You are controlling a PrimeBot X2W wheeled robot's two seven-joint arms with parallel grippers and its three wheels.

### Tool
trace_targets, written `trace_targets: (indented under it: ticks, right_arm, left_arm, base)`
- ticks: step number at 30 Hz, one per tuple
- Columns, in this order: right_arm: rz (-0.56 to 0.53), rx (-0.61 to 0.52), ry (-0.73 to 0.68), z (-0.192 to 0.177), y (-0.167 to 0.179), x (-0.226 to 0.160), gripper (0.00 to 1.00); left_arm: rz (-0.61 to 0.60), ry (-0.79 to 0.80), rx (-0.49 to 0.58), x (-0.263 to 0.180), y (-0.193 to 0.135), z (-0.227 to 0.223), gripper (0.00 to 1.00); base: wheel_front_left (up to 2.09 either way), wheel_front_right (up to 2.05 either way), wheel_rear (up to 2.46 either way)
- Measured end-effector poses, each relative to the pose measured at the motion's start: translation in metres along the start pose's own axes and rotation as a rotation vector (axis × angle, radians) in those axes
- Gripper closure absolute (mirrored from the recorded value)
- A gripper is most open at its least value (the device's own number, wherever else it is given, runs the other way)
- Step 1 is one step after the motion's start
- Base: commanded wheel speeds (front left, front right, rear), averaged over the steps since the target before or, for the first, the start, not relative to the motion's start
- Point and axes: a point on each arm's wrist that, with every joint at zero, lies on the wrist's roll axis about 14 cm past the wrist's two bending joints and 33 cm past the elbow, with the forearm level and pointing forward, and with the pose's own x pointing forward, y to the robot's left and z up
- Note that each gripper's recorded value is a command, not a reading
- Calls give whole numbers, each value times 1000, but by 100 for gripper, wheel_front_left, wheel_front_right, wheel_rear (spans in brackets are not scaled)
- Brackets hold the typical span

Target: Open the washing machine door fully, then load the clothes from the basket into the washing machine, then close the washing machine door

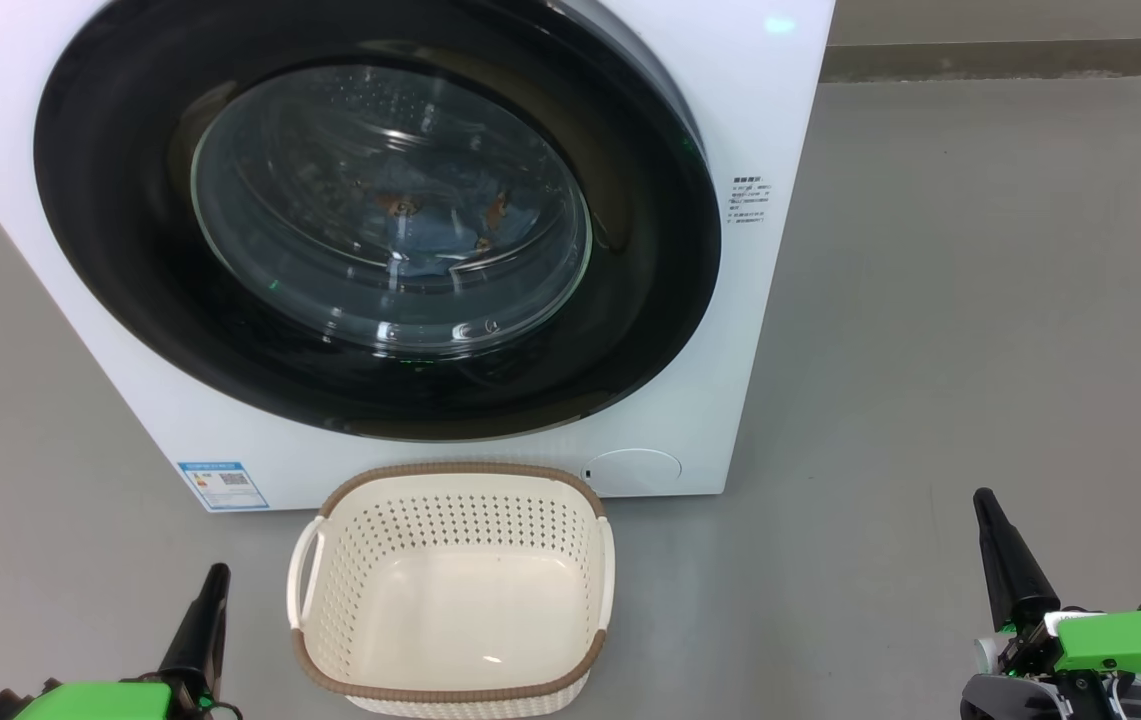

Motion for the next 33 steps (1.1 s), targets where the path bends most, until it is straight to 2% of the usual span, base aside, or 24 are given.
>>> trace_targets:
  ticks: [33]
  right_arm:
    - [0, 3, -2, 0, 0, 0, 100]
  left_arm:
    - [0, 0, 0, 0, 0, 0, 100]
  base:
    - [0, 0, 0]
